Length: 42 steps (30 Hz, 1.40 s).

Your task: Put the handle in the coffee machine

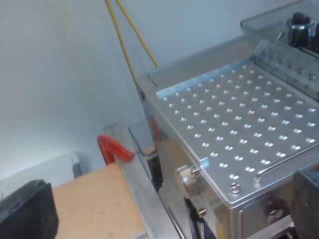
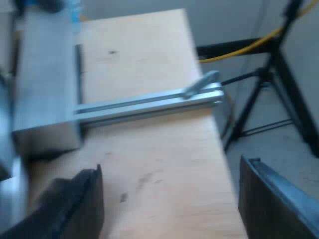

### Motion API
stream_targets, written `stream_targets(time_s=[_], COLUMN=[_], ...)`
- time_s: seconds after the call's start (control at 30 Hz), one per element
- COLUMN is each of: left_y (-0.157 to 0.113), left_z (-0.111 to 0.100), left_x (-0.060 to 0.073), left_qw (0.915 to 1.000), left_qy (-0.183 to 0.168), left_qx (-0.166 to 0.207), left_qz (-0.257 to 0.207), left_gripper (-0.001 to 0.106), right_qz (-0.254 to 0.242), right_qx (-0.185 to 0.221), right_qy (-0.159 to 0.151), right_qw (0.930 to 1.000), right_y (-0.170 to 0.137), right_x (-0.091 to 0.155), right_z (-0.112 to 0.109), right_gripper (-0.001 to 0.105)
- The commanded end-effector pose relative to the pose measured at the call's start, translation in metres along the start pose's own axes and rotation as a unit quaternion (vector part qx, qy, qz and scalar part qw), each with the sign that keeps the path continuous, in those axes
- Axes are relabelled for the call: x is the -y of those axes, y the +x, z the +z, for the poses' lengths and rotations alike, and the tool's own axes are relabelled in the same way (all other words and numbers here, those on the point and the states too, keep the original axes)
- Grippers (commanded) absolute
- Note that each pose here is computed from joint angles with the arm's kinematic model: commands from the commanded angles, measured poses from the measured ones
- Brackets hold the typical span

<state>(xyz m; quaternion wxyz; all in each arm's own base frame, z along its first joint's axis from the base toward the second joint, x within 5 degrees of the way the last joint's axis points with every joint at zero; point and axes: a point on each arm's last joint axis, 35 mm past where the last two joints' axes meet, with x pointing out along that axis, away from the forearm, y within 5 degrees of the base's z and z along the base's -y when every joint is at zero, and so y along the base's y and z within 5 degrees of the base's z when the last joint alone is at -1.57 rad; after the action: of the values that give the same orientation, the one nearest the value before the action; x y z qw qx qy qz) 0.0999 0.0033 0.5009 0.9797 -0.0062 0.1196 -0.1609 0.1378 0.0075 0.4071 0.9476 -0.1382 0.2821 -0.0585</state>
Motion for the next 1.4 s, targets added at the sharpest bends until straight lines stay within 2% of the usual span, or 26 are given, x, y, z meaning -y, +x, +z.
stream_targets(time_s=[0.03, 0.13, 0.3, 0.33, 0.4, 0.63, 0.7, 0.73, 0.9, 1.03, 1.13, 1.2, 1.33, 1.4], left_y=[-0.011, -0.019, -0.032, -0.032, -0.043, -0.086, -0.087, -0.086, -0.093, -0.092, -0.091, -0.089, -0.084, -0.079], left_z=[-0.002, -0.015, -0.058, -0.064, -0.087, -0.142, -0.155, -0.157, -0.170, -0.172, -0.170, -0.165, -0.157, -0.156], left_x=[0.007, 0.013, 0.024, 0.024, 0.033, 0.063, 0.064, 0.064, 0.069, 0.068, 0.067, 0.064, 0.057, 0.051], left_qw=[0.9999, 0.9999, 0.9998, 0.9999, 0.9997, 0.9979, 0.9993, 0.9996, 0.9985, 0.9982, 0.9986, 0.9996, 0.9997, 0.9988], left_qy=[0.000, 0.002, 0.012, 0.011, 0.018, 0.044, 0.029, 0.025, -0.009, -0.007, -0.006, 0.000, -0.004, -0.016], left_qx=[0.012, 0.016, 0.013, 0.011, 0.016, 0.046, 0.021, 0.013, -0.054, -0.060, -0.051, -0.027, 0.017, 0.032], left_qz=[-0.004, -0.004, -0.004, -0.004, -0.003, 0.000, -0.003, -0.004, 0.000, 0.006, 0.007, 0.003, 0.015, 0.034], left_gripper=[0.097, 0.097, 0.097, 0.097, 0.097, 0.097, 0.097, 0.097, 0.097, 0.097, 0.097, 0.097, 0.097, 0.097], right_qz=[-0.018, -0.029, -0.042, -0.043, -0.046, -0.053, -0.055, -0.055, -0.043, -0.034, -0.036, -0.033, -0.017, 0.003], right_qx=[0.021, 0.047, 0.108, 0.111, 0.125, 0.154, 0.162, 0.162, 0.104, 0.110, 0.131, 0.158, 0.180, 0.186], right_qy=[-0.012, -0.012, 0.004, 0.005, 0.009, 0.017, 0.019, 0.019, 0.001, 0.000, 0.005, 0.010, 0.011, 0.007], right_qw=[0.9996, 0.9984, 0.9933, 0.9929, 0.9910, 0.9866, 0.9850, 0.9851, 0.9936, 0.9934, 0.9907, 0.9868, 0.9834, 0.9824], right_y=[-0.016, -0.036, -0.076, -0.080, -0.096, -0.124, -0.132, -0.133, -0.135, -0.133, -0.134, -0.133, -0.125, -0.113], right_x=[0.009, 0.014, 0.019, 0.020, 0.020, 0.019, 0.018, 0.017, 0.015, 0.015, 0.016, 0.016, 0.013, 0.009], right_z=[-0.006, -0.017, -0.043, -0.047, -0.063, -0.109, -0.125, -0.127, -0.141, -0.140, -0.135, -0.129, -0.124, -0.123], right_gripper=[0.061, 0.061, 0.061, 0.061, 0.061, 0.061, 0.061, 0.061, 0.061, 0.061, 0.061, 0.061, 0.061, 0.061])
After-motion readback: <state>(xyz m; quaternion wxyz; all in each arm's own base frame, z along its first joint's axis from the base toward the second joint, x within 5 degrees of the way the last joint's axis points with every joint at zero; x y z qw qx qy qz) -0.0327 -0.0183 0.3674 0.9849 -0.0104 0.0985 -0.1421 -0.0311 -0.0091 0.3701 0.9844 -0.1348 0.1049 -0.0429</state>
